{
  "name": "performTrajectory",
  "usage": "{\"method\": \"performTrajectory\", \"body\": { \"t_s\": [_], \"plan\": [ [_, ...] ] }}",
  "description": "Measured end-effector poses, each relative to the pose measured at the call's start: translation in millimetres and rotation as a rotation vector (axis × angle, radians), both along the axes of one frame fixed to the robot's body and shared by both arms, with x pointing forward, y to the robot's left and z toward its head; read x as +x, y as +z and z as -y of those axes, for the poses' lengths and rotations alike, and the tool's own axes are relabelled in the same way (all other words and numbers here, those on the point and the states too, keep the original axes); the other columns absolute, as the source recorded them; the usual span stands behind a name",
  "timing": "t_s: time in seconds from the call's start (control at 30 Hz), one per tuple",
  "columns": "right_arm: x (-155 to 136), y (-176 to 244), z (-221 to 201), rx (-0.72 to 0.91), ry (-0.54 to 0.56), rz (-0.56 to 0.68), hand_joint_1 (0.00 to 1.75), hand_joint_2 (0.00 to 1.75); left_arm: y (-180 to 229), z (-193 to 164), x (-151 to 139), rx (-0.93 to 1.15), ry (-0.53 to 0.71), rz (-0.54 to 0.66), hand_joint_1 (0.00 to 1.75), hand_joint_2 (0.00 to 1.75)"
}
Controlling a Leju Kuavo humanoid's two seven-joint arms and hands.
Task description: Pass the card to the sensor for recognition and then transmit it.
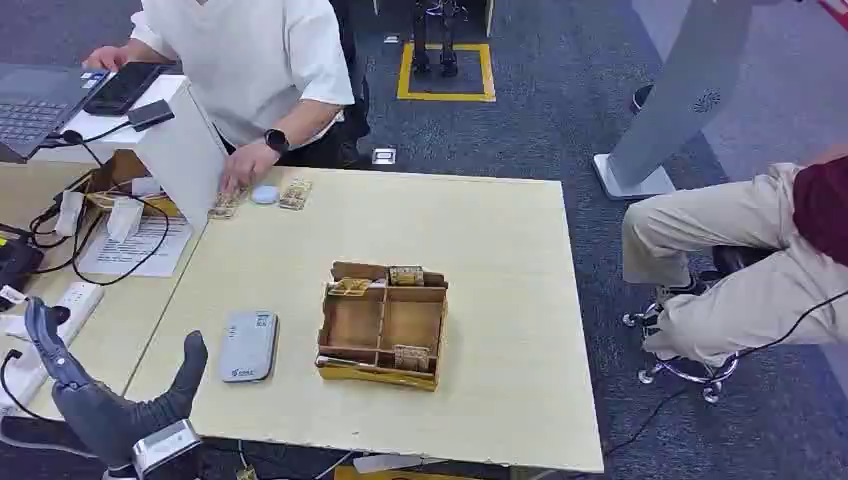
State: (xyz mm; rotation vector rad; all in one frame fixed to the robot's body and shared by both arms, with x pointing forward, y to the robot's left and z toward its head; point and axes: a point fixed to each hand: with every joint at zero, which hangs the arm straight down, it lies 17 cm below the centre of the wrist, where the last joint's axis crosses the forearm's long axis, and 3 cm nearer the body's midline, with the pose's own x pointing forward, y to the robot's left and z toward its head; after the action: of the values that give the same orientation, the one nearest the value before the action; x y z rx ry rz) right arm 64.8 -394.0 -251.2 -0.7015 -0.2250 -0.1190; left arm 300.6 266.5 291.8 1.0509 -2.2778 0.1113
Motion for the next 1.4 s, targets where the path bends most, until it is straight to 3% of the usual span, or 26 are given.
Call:
{"method": "performTrajectory", "body": {
  "t_s": [0.33, 0.6, 1.03, 1.4],
  "plan": [
    [0, 0, 0, 0.0, 0.002, 0.0, 0.0, 1.75, -1, -4, 0, -0.036, -0.003, 0.003, 0.0, 1.75],
    [-2, 0, 2, 0.0, -0.015, -0.006, 0.0, 1.75, -16, -22, 8, -0.122, 0.028, -0.077, 0.0, 1.75],
    [0, 0, 2, -0.003, 0.015, -0.017, 0.0, 1.75, -24, -11, 20, 0.08, 0.128, -0.218, 0.0, 1.75],
    [6, 0, 1, -0.004, 0.048, -0.017, 0.0, 1.75, -16, -5, 28, 0.178, 0.185, -0.244, 0.0, 1.75]
  ]
}}
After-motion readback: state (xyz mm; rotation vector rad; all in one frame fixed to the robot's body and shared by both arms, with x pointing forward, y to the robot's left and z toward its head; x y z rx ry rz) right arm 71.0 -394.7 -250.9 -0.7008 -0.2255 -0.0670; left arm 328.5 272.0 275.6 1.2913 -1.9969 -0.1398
